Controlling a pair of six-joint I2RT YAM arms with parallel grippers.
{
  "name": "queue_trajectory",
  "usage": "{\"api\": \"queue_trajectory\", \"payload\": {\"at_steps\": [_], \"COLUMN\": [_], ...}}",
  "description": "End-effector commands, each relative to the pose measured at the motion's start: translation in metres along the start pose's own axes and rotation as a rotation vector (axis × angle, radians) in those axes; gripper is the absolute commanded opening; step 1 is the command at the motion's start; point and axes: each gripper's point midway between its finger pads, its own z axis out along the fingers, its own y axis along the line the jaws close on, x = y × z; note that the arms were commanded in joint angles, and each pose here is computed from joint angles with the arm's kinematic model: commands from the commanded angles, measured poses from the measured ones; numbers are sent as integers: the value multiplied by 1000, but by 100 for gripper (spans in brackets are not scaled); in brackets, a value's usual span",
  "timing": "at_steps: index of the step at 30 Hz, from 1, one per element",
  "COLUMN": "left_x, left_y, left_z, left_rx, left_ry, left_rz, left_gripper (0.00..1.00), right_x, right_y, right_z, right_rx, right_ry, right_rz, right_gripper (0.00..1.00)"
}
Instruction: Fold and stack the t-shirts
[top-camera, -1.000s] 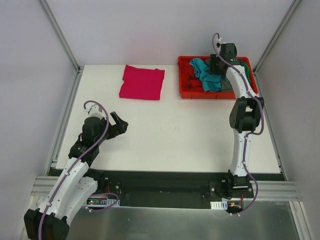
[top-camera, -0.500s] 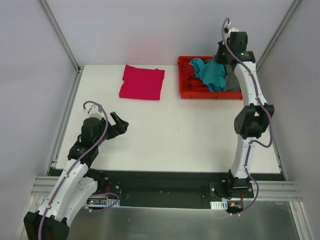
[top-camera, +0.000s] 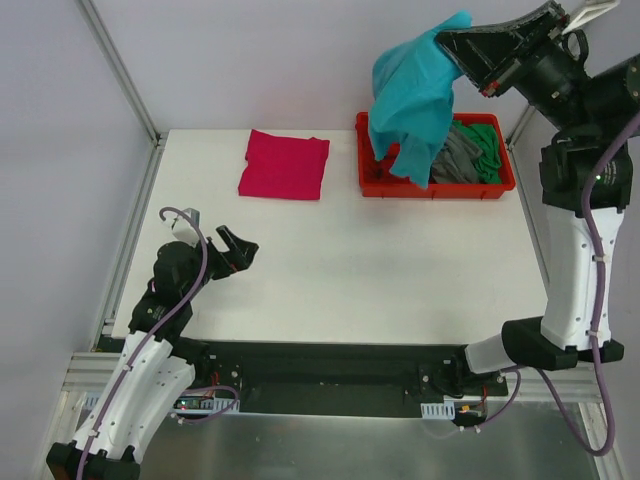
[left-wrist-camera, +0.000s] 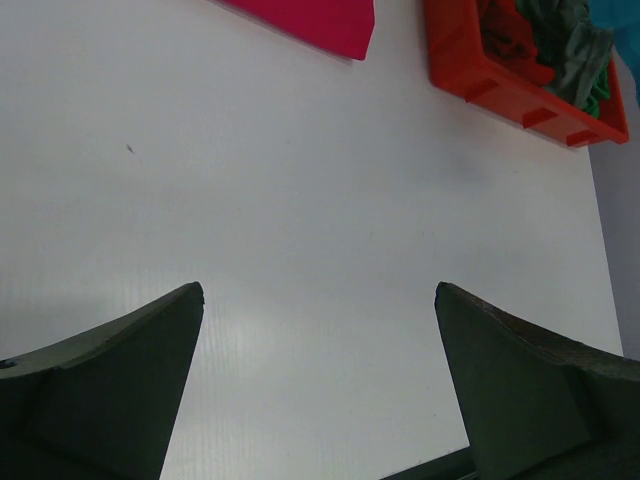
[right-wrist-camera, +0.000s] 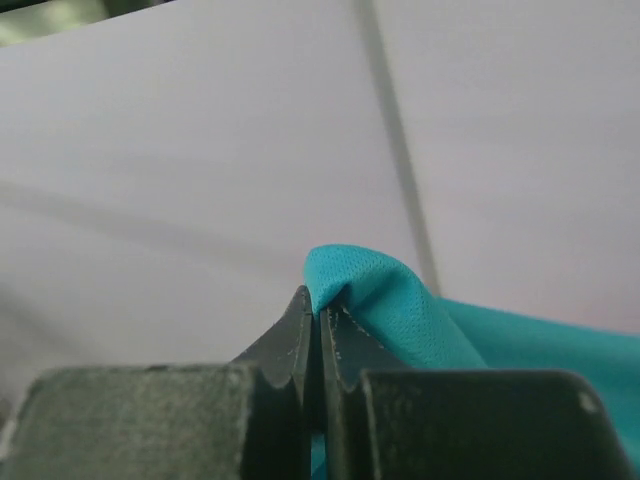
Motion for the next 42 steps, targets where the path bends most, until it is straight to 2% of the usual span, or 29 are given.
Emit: {"api": "queue_trajectory", "payload": {"at_steps": [1, 7, 12, 15, 17, 20, 23, 25, 26, 28, 30, 34, 38, 42], "left_x": [-4, -7, -5, -5, -4, -2, -2, 1, 2, 6, 9, 16, 31, 54], "left_y": [-15, -16, -9, -5, -1, 5, 12, 14, 14, 13, 13, 9, 3, -9], "left_z": [-2, -6, -7, -7, -6, -4, -2, 2, 3, 6, 9, 14, 20, 26], "left_rx": [60, 45, 8, -14, -32, -64, -100, -115, -118, -114, -116, -101, -57, 29], "left_ry": [-2, 11, 6, 5, 5, 9, 12, 31, 40, 71, 94, 152, 239, 357], "left_rz": [-23, -17, -30, -36, -37, -39, -41, -46, -48, -48, -53, -54, -60, -78], "left_gripper": [99, 99, 99, 99, 99, 99, 99, 99, 99, 99, 99, 99, 99, 99], "right_x": [6, 16, 43, 82, 121, 185, 224, 237, 245, 251, 258, 297, 333, 342], "right_y": [81, 114, 94, 67, 29, -40, -130, -191, -216, -245, -261, -278, -290, -301], "right_z": [0, 1, 14, 13, 4, -34, -105, -169, -204, -249, -270, -283, -301, -329], "right_rx": [-309, -387, -347, -276, -126, 153, 574, 909, 1073, 1276, 1373, 1406, 1468, 1569], "right_ry": [84, 101, 149, 218, 245, 259, 196, 157, 145, 156, 234, 432, 524, 559], "right_rz": [135, 143, 191, 233, 295, 266, 211, 155, 130, 80, 58, 107, 153, 144], "right_gripper": [0, 0, 0, 1, 0, 1, 1, 0, 0, 0, 0, 4, 7, 12]}}
